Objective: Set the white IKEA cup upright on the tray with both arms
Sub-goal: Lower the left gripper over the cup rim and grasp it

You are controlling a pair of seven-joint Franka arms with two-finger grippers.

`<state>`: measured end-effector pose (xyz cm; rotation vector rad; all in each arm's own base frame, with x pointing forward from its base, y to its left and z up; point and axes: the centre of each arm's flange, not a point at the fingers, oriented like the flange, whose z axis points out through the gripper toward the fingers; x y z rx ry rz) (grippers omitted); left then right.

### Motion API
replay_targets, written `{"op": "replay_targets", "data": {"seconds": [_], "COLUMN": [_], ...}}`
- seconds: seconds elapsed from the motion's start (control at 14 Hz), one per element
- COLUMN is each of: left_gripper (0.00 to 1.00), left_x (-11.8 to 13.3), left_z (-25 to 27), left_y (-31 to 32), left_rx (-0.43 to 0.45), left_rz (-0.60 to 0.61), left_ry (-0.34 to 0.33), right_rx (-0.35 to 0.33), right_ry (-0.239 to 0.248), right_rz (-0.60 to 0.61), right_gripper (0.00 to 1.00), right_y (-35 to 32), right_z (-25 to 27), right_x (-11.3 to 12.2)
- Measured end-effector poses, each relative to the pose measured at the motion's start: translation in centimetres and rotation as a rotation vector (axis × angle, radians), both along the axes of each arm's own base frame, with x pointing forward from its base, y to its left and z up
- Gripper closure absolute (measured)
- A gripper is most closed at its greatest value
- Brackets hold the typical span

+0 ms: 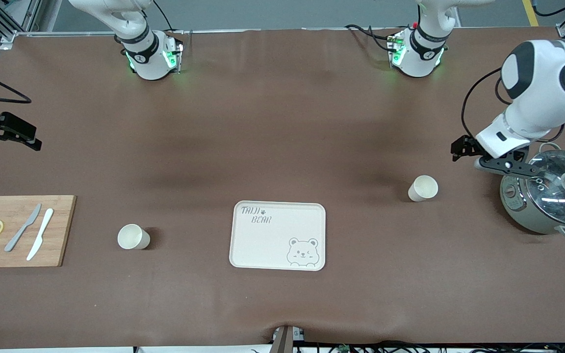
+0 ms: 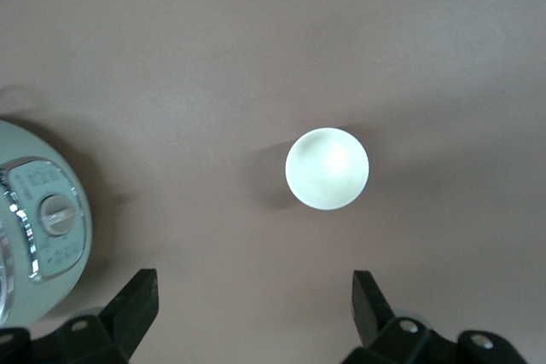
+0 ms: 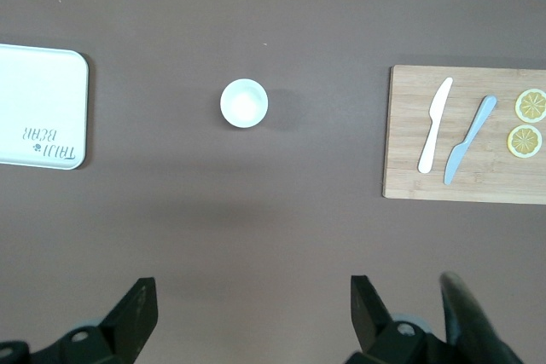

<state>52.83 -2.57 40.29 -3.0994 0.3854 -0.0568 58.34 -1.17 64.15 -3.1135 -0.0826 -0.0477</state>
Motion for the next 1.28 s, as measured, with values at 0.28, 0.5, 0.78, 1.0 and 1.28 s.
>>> {"op": "replay_targets", "data": {"seconds": [0.28,0.5,0.78,1.0,1.28], "left_gripper": [0.00,0.00,0.00,0.00,0.00], "left_x": [-0.3,0.5,1.6,1.9,1.7], "left_z": [-3.6,-6.5,-11.2,-13.8,-15.8], "left_y": [0.0,-0.1,-0.3,-0.4,-0.4], "left_rx": [-0.003,-0.007,-0.012,-0.015,-0.018], "left_rz": [-0.002,-0.004,-0.007,-0.008,-0.009], "left_ry": [-0.024,-0.040,-0.061,-0.072,-0.089], "right_rx": [0.000,0.000,0.000,0.000,0.000], "right_ry": [0.003,0.004,0.004,0.005,0.005], "right_rz": [0.000,0.000,0.000,0.000,0.000], "right_gripper": [0.00,0.00,0.00,0.00,0.00], "right_y": [0.0,0.0,0.0,0.0,0.0], "right_z": [0.0,-0.1,-0.1,-0.1,-0.1], "right_x": [0.0,0.0,0.0,0.0,0.0]}}
